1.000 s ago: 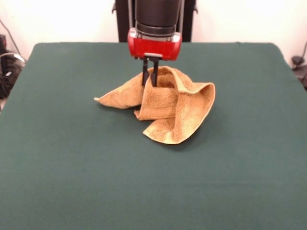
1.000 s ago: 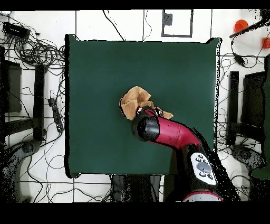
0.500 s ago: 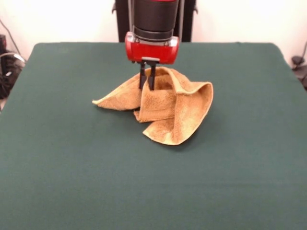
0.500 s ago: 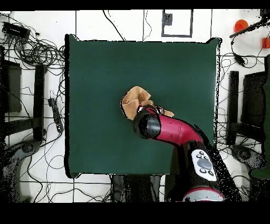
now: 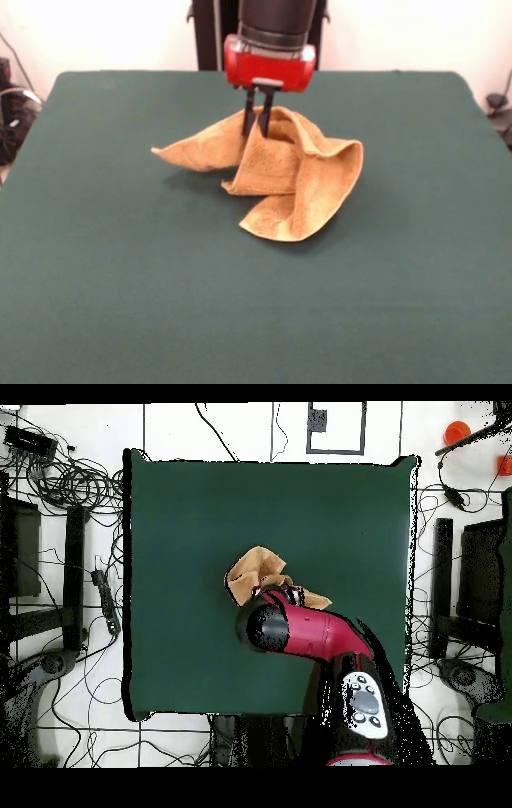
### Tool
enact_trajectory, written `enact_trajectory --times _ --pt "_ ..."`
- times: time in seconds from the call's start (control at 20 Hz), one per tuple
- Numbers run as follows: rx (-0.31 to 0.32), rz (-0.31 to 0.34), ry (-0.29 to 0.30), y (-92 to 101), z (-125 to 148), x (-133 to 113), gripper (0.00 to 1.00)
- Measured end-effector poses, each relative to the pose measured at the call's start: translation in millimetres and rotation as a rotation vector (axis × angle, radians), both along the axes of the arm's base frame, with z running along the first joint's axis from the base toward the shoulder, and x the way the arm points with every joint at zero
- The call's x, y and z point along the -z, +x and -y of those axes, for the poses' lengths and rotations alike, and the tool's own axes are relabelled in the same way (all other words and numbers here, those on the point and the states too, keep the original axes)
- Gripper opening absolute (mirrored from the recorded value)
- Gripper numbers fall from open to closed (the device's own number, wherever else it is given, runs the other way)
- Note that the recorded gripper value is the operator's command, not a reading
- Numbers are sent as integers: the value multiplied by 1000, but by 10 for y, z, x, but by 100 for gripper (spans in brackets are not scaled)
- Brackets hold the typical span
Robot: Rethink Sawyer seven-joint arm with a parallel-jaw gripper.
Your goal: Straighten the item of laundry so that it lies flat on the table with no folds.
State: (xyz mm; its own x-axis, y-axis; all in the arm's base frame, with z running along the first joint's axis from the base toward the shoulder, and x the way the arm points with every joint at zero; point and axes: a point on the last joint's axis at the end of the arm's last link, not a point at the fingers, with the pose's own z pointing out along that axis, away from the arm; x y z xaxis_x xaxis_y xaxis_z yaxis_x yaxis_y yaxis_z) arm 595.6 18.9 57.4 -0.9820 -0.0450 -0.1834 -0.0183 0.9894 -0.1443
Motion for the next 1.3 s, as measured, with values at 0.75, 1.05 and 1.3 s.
enact_trajectory --times 0.75,1.05,1.3 --pt "6 70 -13 125 -125 -425 100" --pt "22 77 -13 143 -93 -470 100" --pt "32 75 -17 131 -53 -472 100"
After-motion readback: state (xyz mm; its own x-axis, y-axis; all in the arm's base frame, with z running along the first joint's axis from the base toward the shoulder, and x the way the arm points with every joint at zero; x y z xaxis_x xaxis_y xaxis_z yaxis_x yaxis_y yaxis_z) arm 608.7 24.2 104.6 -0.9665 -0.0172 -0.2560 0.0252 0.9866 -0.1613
